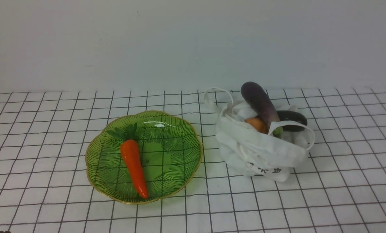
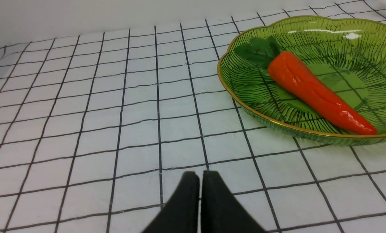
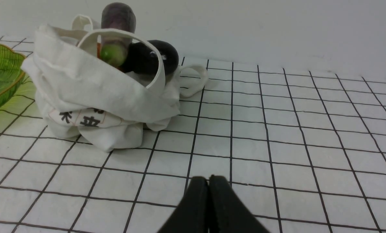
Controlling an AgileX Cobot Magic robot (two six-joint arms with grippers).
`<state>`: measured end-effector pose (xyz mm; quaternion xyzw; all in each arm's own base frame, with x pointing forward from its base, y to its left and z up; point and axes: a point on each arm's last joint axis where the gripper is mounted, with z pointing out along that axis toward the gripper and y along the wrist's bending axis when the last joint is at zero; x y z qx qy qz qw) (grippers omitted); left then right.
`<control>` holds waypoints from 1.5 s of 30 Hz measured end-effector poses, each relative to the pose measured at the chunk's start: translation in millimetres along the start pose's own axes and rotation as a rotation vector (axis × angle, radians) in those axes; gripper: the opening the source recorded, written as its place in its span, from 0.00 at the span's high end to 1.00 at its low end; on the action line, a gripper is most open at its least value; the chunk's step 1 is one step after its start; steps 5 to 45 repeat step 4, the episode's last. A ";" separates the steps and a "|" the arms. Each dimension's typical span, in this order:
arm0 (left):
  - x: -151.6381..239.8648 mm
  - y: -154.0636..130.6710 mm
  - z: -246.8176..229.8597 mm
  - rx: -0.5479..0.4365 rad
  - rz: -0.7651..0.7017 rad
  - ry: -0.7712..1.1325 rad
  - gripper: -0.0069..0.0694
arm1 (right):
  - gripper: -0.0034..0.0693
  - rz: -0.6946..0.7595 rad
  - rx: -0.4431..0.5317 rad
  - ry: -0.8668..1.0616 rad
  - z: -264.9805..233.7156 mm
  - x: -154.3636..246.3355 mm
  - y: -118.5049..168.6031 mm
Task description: Take vegetables from bag on white checkered tablecloth place on plate.
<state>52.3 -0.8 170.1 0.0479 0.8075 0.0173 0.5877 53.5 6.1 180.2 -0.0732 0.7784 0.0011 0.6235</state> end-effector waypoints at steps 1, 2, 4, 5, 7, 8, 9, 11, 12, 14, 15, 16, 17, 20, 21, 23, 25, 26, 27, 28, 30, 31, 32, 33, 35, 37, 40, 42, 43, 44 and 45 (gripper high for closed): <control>0.0 0.0 0.0 0.000 0.000 0.000 0.92 | 0.97 0.000 0.000 0.000 0.0 0.0 0.0; 0.0 0.0 0.0 0.000 0.000 0.000 0.92 | 0.97 0.000 0.000 0.000 0.0 0.0 0.0; 0.0 0.0 0.0 0.000 0.000 0.000 0.92 | 0.97 0.000 0.000 0.000 0.0 0.0 0.0; 0.0 0.0 0.0 0.000 0.000 0.000 0.92 | 0.97 0.000 0.000 0.000 0.0 0.0 0.0; 0.0 0.0 0.0 0.000 0.000 0.000 0.92 | 0.97 0.000 0.000 0.000 0.0 0.0 0.0; 0.0 0.0 0.0 0.000 0.000 0.000 0.92 | 0.97 0.000 0.000 0.000 0.0 0.0 0.0; 0.0 0.0 0.0 0.000 0.000 0.000 0.92 | 0.97 0.000 0.000 0.000 0.0 0.0 0.0; 0.0 0.0 0.0 0.000 0.000 0.000 0.92 | 0.97 0.000 0.000 0.000 0.0 0.0 0.0; 0.0 0.0 0.0 0.000 0.000 0.000 0.92 | 0.97 0.000 0.000 0.000 0.0 0.0 0.0; 0.0 0.0 0.0 0.000 0.000 0.000 0.92 | 0.97 0.000 0.000 0.000 0.0 0.0 0.0; 0.0 0.0 0.0 0.000 0.000 0.000 0.92 | 0.97 0.000 0.000 0.000 0.0 0.0 0.0; 0.0 0.0 0.0 0.000 0.000 0.000 0.92 | 0.97 0.000 0.000 0.000 0.0 0.0 0.0; 0.0 0.0 0.0 0.000 0.000 0.000 0.92 | 0.97 0.000 0.000 0.000 0.0 0.0 0.0; 0.0 0.0 0.0 0.000 0.000 0.000 0.92 | 0.97 0.000 0.000 0.000 0.0 0.0 0.0; 0.0 0.0 0.0 0.000 0.000 0.000 0.92 | 0.97 0.000 0.000 0.000 0.0 0.0 0.0; 0.0 0.0 0.0 0.000 0.000 0.000 0.92 | 0.97 0.000 0.000 0.000 0.0 0.0 0.0; 0.0 0.0 0.0 0.000 0.000 0.000 0.92 | 0.97 0.000 0.000 0.000 0.0 0.0 0.0; 0.0 0.0 0.0 0.000 0.000 0.000 0.92 | 0.97 0.000 0.000 0.000 0.0 0.0 0.0; 0.0 0.0 0.0 0.000 0.000 0.000 0.92 | 0.97 0.000 0.000 0.000 0.0 0.0 0.0; 0.0 0.0 0.0 0.000 0.000 0.000 0.92 | 0.97 0.000 0.000 0.000 0.0 0.0 0.0; 0.0 0.0 0.0 0.000 0.000 0.000 0.92 | 0.97 0.000 0.000 0.000 0.0 0.0 0.0; 0.0 0.0 0.0 0.000 0.000 0.000 0.92 | 0.97 0.000 0.000 0.000 0.0 0.0 0.0; 0.0 0.0 0.0 0.000 0.000 0.000 0.92 | 0.97 0.000 0.000 0.000 0.0 0.0 0.0; 0.0 0.0 0.0 0.000 0.000 0.000 0.92 | 0.97 0.000 0.000 0.000 0.0 0.0 0.0; 0.0 0.0 0.0 0.000 0.000 0.000 0.92 | 0.97 0.000 0.000 0.000 0.0 0.0 0.0; 0.0 0.0 0.0 0.000 0.000 0.000 0.92 | 0.97 0.000 0.000 0.000 0.0 0.0 0.0; 0.0 0.0 0.0 0.000 0.000 0.000 0.92 | 0.97 0.000 0.000 0.000 0.0 0.0 0.0; 0.0 0.0 0.0 0.000 0.000 0.000 0.92 | 0.97 0.000 0.000 0.000 0.0 0.0 0.0; 0.0 0.0 0.0 0.000 0.000 0.000 0.92 | 0.97 0.000 0.000 0.000 0.0 0.0 0.0; 0.0 0.0 0.0 0.000 0.000 0.000 0.92 | 0.97 0.000 0.000 0.000 0.0 0.0 0.0; 0.0 0.0 0.0 0.000 0.000 0.000 0.92 | 0.97 0.000 0.000 0.000 0.0 0.0 0.0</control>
